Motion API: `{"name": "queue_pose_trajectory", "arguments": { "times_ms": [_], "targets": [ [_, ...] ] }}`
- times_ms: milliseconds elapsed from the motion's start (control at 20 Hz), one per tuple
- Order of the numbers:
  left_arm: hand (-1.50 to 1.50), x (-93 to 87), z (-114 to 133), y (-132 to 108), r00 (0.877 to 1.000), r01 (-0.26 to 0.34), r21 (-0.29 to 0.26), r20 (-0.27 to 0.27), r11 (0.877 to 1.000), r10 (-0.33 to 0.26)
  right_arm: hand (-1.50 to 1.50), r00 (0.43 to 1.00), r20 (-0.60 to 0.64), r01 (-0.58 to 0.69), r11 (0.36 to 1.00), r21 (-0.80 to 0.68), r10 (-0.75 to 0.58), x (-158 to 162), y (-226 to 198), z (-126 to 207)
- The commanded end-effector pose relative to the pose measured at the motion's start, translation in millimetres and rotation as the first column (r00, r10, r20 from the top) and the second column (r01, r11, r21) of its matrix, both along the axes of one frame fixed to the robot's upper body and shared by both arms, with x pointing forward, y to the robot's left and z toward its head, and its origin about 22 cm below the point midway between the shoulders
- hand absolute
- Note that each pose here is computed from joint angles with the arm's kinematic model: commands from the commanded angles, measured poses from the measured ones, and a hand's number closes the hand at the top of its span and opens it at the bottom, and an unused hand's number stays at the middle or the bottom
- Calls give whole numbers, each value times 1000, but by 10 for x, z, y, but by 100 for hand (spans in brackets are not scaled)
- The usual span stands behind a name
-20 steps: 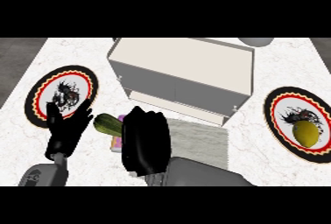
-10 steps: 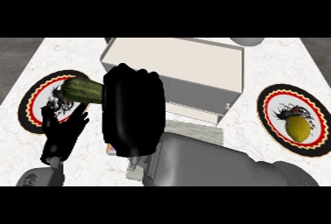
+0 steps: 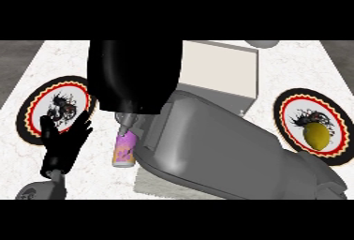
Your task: Pick the squash from the placemat and place it in the tiered shelf
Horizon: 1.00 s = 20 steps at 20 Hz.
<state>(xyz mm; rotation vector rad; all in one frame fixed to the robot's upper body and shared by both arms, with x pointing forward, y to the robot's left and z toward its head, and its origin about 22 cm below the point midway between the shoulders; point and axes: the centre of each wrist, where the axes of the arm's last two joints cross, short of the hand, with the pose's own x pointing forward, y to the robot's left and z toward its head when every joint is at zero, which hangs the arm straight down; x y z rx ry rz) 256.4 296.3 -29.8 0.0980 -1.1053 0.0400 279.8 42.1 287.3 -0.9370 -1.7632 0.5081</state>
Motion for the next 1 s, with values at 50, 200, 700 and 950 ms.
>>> {"name": "queue_pose_trajectory", "arguments": {
  "times_ms": [50, 200, 700, 950],
  "targets": [
    [0, -32, 11, 63, 1000, -10, 4, -5, 1000, 10, 150, 967, -130, 227, 972, 68, -217, 29, 5, 530],
    [0, 15, -22, -57, 1000, -11, 5, -19, 1000, 11, 150, 966, -113, 239, 970, 48, -233, 11, 47, 699],
    [0, -41, 21, 33, 1000, -7, -18, 10, 1000, 8, 150, 954, -207, 209, 977, -52, -215, 499, -251, 640],
    [0, -121, 5, -106, 1000, 12, 0, 14, 1000, -12, 150, 950, -206, 223, 972, -71, -233, 717, -249, 587]
  ]
}}
